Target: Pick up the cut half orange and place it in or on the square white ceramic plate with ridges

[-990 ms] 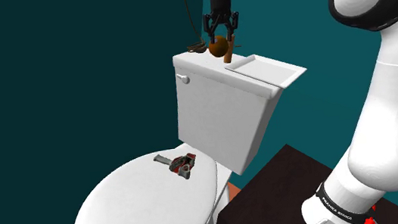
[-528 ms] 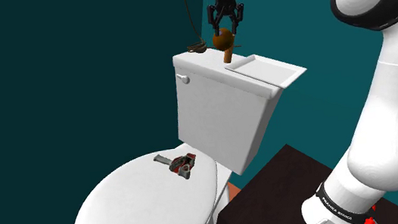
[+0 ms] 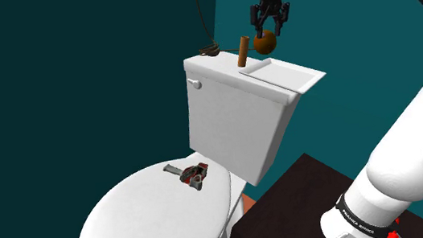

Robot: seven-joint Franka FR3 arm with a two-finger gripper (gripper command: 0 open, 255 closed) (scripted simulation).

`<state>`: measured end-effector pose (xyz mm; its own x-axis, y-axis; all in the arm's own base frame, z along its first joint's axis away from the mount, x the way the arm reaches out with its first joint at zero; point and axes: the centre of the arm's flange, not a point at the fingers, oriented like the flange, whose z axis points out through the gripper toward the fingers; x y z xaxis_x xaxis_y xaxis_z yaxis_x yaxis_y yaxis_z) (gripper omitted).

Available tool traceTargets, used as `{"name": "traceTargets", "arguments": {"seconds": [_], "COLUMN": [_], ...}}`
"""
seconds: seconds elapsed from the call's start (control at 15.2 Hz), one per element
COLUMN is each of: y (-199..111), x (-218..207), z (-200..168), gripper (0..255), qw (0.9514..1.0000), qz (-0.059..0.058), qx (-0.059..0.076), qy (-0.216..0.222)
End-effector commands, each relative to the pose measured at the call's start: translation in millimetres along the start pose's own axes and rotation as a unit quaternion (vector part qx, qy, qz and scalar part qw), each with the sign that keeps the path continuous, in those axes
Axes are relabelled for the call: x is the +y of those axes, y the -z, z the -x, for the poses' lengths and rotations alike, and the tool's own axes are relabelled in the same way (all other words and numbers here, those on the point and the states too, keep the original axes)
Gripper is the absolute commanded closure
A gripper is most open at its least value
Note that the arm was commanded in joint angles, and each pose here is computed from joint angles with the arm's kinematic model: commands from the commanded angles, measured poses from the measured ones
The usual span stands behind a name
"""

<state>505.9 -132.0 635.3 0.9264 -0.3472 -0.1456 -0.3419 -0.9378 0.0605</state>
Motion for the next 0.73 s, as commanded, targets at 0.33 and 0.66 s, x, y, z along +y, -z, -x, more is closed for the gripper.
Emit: {"name": "traceTargets", "arguments": {"seconds": [0.33, 0.66], "y": [-8.5, -34.6], "x": [81.1, 79.5], "z": [59.7, 55.9], "gripper": [255, 255], "qw": [1.0, 1.0], "qz": [0.0, 0.0], "qx": [0.0, 0.0], "qy": [0.001, 0.001]}}
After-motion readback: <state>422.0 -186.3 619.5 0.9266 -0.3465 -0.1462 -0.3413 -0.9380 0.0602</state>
